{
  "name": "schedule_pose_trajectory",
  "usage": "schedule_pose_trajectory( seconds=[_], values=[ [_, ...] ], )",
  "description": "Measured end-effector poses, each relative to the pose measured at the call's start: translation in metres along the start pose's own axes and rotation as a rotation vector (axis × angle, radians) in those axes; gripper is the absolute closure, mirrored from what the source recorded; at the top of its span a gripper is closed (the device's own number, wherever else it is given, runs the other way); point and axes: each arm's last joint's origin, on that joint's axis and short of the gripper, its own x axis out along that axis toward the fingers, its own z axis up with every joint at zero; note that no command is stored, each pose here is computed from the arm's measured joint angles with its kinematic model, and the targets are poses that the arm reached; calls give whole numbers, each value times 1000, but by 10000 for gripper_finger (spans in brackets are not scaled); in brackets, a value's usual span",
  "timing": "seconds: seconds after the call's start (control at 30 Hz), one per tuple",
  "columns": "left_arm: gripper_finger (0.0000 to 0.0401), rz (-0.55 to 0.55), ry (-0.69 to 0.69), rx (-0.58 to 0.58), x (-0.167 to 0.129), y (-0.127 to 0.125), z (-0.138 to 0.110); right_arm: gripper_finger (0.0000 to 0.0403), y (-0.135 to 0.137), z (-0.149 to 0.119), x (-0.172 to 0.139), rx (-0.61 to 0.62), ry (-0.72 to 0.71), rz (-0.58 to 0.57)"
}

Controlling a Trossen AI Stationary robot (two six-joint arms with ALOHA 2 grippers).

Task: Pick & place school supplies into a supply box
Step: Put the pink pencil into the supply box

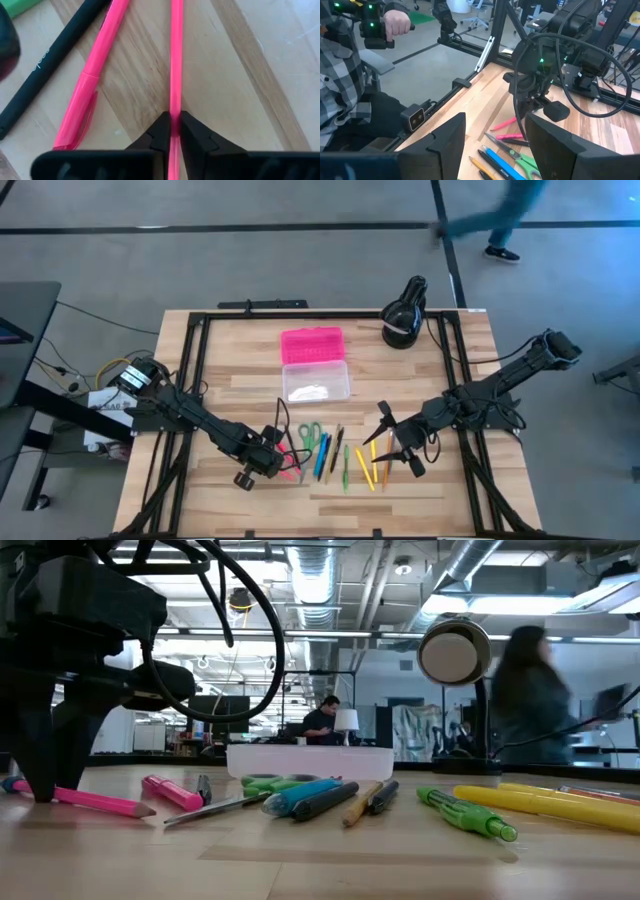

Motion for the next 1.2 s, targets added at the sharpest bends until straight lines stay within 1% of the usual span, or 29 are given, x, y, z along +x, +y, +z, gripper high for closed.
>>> schedule_pose_trajectory(
  seconds=[0.23, 0.43, 0.57, 0.67, 0.8, 0.93, 1.07, 1.2],
  values=[
    [395, 2, 2, 7, -3, -2, 3, 203, 0, 0, 0, 0, 0, 0],
    [391, 2, 23, 12, -13, -4, 15, 203, -1, 0, 0, 0, 1, -2],
    [392, 36, 17, 18, -25, -3, 25, 203, -1, 0, 0, 0, 2, -3],
    [392, 67, 41, 21, -33, -2, 29, 203, 0, -1, 0, 2, 6, -1],
    [390, 168, 56, 35, -46, 3, 36, 203, 0, -2, 0, 9, 15, 0],
    [389, 329, 68, 52, -58, 15, 43, 203, 0, -2, 0, 16, 22, -6],
    [389, 498, 60, 21, -69, 39, 50, 203, -1, -2, 0, 16, 25, -27],
    [388, 644, 62, -91, -76, 77, 50, 203, -1, -2, 0, 16, 25, -27]
  ],
)
